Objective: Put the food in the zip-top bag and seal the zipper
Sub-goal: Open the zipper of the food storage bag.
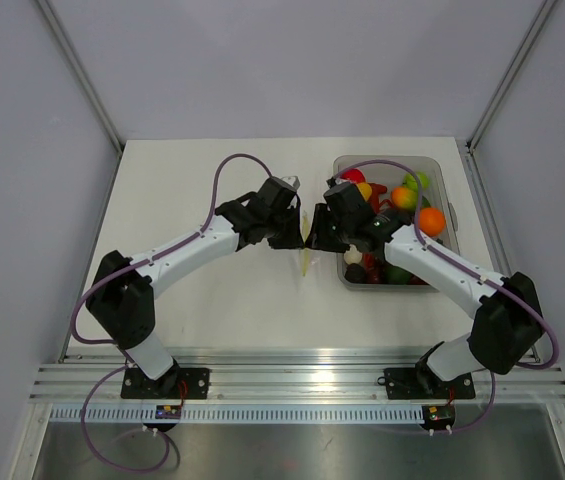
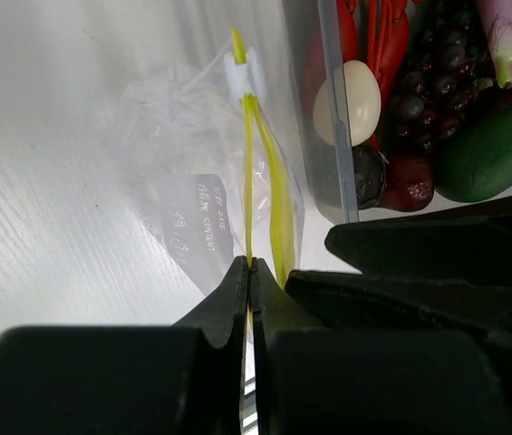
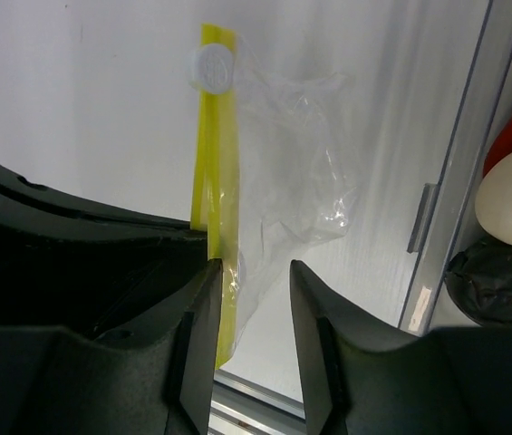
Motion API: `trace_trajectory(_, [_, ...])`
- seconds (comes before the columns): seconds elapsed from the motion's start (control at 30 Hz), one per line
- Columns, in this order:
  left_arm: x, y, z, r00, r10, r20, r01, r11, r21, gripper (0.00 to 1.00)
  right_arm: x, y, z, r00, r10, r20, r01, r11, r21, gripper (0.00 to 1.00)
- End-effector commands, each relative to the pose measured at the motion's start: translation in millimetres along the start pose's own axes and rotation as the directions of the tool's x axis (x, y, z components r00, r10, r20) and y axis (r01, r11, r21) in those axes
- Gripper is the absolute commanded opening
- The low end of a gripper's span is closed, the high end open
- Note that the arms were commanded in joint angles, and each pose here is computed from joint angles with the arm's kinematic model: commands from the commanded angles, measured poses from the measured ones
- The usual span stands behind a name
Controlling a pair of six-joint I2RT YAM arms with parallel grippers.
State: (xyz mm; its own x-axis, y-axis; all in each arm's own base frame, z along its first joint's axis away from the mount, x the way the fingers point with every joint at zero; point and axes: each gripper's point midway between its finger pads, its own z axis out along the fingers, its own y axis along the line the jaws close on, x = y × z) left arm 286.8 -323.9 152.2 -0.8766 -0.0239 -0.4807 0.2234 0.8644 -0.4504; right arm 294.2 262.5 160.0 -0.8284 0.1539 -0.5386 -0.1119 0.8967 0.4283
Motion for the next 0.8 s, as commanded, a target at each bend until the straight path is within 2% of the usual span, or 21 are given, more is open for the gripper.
trace_trajectory(0.0, [-17.2,-13.8,-11.2,0.999,0.016,0.05,-0.019,0.999,0.046,0.0,-3.4,23.7,-6.7,1.0,-0.023,0.006,0.023,0.998,-0.05,0.44])
trace_trajectory(0.33, [-14.4,-12.9,-12.6,0.999,0.014,0.053,-0.017,0.998,0.055,0.0,6.3,31.5,-0.4,0.999,-0.033,-0.004,0.033,0.999,-0.019,0.43])
trace_trajectory(0.47, [-16.8,-15.4,-18.8,0.998,0.016,0.066,-0.02,0.998,0.065,0.0,13.2,17.7,11.7,0.999,-0.045,-0.028,0.046,0.998,0.045,0.37])
trace_trajectory(0.57, [-17.5,-14.1,-22.8,0.997,0.02,0.074,-0.024,0.998,0.058,0.0,14.9,5.4,16.6,0.998,-0.055,-0.03,0.058,0.993,0.102,0.29])
trace_trajectory(0.6, [-17.4,-13.3,-23.8,0.997,0.023,0.074,-0.027,0.998,0.055,0.0,14.5,3.4,15.8,0.998,-0.059,-0.023,0.061,0.992,0.115,0.21])
trace_trajectory(0.67, [-18.2,-11.8,-25.9,0.996,0.029,0.08,-0.033,0.998,0.047,0.0,12.0,0.3,14.0,0.998,-0.059,-0.012,0.06,0.99,0.126,0.14])
trace_trajectory(0.7, [-17.5,-10.9,-26.1,0.996,0.03,0.079,-0.034,0.998,0.044,0.0,8.9,-3.0,12.4,0.998,-0.058,0.002,0.058,0.988,0.14,0.07])
trace_trajectory(0.77, [-16.5,-8.9,-28.0,0.996,0.034,0.079,-0.037,0.999,0.04,0.0,5.3,-5.8,8.8,0.998,-0.056,0.016,0.053,0.988,0.144,0.01])
